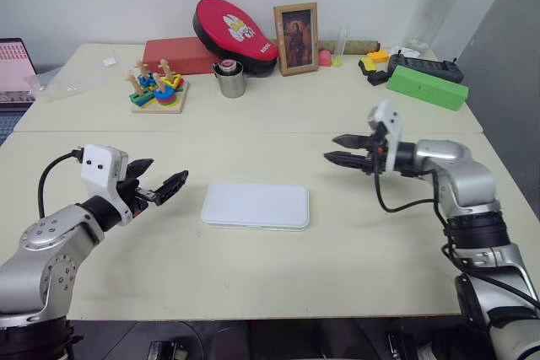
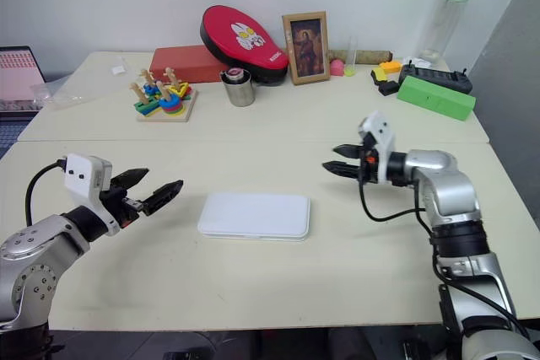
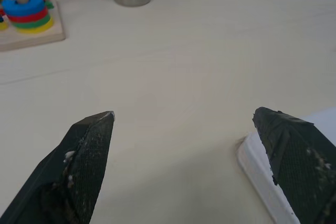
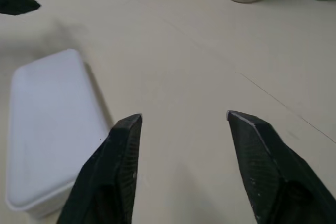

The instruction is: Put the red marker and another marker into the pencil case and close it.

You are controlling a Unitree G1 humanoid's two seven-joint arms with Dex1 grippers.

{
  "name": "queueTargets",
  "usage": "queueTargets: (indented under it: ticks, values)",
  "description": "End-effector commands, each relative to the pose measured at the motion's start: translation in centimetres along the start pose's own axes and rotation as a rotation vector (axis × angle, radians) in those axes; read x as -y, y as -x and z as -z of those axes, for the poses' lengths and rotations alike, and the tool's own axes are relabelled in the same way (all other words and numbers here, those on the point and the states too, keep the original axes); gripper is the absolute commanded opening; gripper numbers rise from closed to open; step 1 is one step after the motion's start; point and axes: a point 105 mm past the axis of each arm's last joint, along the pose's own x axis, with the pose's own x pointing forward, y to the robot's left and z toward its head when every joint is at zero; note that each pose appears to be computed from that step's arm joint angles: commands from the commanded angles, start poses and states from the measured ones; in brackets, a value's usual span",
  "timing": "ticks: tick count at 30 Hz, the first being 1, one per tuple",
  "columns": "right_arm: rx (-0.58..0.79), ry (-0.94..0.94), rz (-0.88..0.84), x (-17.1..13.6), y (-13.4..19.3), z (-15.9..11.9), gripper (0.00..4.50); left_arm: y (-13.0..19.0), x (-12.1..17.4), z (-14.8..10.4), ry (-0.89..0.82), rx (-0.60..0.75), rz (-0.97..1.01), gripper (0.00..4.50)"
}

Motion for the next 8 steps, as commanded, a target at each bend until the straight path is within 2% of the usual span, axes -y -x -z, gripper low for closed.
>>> queueTargets:
  ticks: [1,5,8]
  values:
    - [0.046,-0.001,0.045,-0.2,1.1,-0.6,3.7,0.6,-1.6,-1.7,-0.081,0.023,-0.031,4.5]
    - [0.046,-0.036,0.091,-0.4,1.9,0.2,4.45,0.6,-2.5,-1.7,-0.101,-0.001,-0.036,4.5]
    - [0.048,-0.041,0.092,-0.7,2.2,0.2,4.45,0.7,-2.8,-1.5,-0.099,-0.018,-0.036,4.5]
